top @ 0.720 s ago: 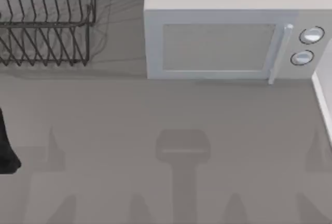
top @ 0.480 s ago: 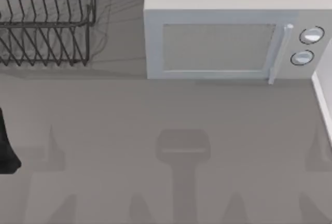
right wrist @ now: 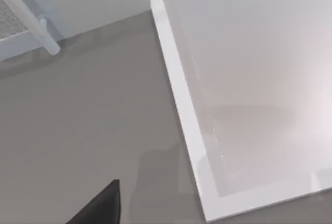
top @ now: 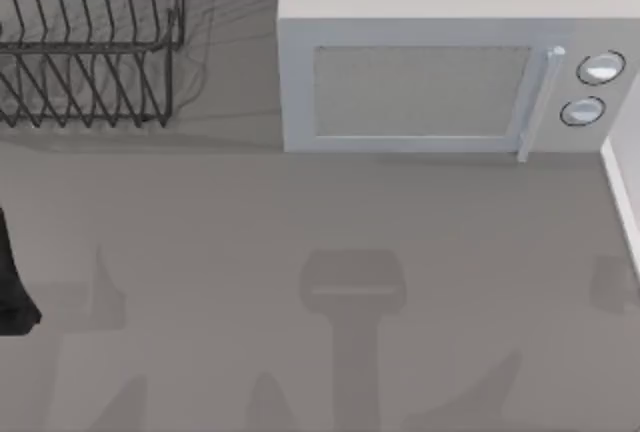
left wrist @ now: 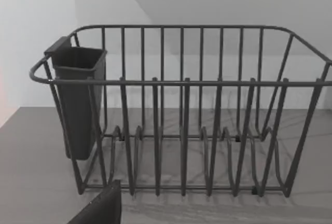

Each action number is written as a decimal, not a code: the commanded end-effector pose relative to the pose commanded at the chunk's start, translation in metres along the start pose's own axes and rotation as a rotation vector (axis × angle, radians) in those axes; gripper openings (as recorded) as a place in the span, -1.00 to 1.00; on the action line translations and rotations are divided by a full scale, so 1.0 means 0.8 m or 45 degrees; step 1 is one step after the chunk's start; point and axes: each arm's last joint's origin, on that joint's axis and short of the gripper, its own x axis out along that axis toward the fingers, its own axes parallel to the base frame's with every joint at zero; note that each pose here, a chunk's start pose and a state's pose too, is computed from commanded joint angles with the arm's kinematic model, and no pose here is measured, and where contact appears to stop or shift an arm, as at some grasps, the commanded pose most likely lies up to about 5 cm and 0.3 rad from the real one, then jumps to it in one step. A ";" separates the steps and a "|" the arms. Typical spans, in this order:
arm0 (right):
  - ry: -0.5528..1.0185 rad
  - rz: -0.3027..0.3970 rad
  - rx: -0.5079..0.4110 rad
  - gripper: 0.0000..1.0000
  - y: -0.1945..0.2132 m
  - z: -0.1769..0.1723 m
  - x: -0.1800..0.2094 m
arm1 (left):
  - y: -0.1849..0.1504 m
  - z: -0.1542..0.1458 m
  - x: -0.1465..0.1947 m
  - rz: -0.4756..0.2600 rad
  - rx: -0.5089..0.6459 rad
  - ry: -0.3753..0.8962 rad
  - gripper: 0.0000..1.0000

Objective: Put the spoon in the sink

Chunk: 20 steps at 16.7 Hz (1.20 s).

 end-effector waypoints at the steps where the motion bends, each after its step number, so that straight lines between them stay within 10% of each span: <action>1: 0.132 -0.050 0.062 1.00 0.001 0.007 0.007 | 0.000 0.000 0.000 0.000 0.000 0.000 1.00; 11: 0.962 -0.571 0.535 1.00 0.005 0.063 0.082 | 0.000 0.000 0.000 0.000 0.000 0.000 1.00; 20: 1.010 -0.618 0.567 1.00 0.005 0.064 0.092 | 0.000 0.000 0.000 0.000 0.000 0.000 1.00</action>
